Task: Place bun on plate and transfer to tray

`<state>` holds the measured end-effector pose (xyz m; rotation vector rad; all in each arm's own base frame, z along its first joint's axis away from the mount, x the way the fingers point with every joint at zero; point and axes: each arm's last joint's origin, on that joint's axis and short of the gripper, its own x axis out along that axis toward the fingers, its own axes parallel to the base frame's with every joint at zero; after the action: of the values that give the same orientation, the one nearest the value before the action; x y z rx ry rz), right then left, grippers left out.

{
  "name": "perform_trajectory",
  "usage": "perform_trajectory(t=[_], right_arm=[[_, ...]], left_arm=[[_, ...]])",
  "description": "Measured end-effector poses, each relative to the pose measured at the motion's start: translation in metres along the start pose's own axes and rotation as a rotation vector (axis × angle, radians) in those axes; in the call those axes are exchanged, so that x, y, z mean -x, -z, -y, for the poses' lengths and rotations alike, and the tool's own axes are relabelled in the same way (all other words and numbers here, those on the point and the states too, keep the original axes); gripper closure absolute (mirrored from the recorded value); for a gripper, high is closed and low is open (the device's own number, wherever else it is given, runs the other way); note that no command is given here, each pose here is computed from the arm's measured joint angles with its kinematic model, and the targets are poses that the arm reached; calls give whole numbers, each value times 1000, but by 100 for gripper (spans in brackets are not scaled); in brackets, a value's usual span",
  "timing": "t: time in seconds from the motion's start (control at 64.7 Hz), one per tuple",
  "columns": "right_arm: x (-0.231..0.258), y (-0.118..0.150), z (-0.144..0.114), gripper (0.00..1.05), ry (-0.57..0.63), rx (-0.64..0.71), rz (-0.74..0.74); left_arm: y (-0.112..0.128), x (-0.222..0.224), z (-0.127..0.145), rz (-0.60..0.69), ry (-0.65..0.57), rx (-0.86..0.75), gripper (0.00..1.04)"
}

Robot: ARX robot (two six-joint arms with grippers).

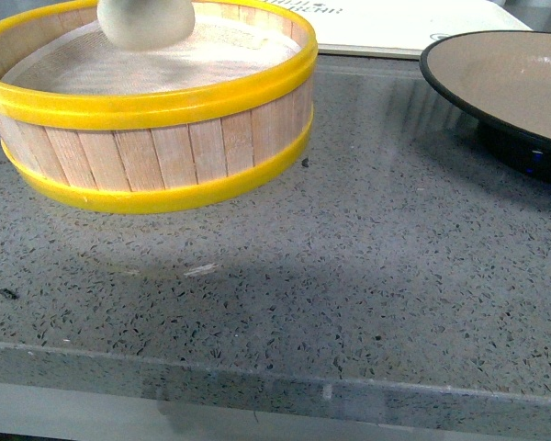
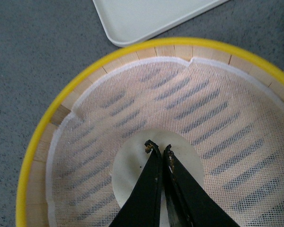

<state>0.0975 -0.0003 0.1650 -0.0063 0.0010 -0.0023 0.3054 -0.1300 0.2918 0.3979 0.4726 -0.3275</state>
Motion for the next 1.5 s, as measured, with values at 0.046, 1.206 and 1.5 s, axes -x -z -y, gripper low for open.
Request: perform_trajectory(t=[0.046,1.206,1.5], right_arm=[[0,0,0,9,0,0,0],[0,0,0,9,0,0,0],[0,0,0,9,0,0,0]], left_arm=[[-6,3,-2,15,-4,3,101],[-119,-14,196,269,380,-168,101],[-104,-45,211,208,372,-283,101]])
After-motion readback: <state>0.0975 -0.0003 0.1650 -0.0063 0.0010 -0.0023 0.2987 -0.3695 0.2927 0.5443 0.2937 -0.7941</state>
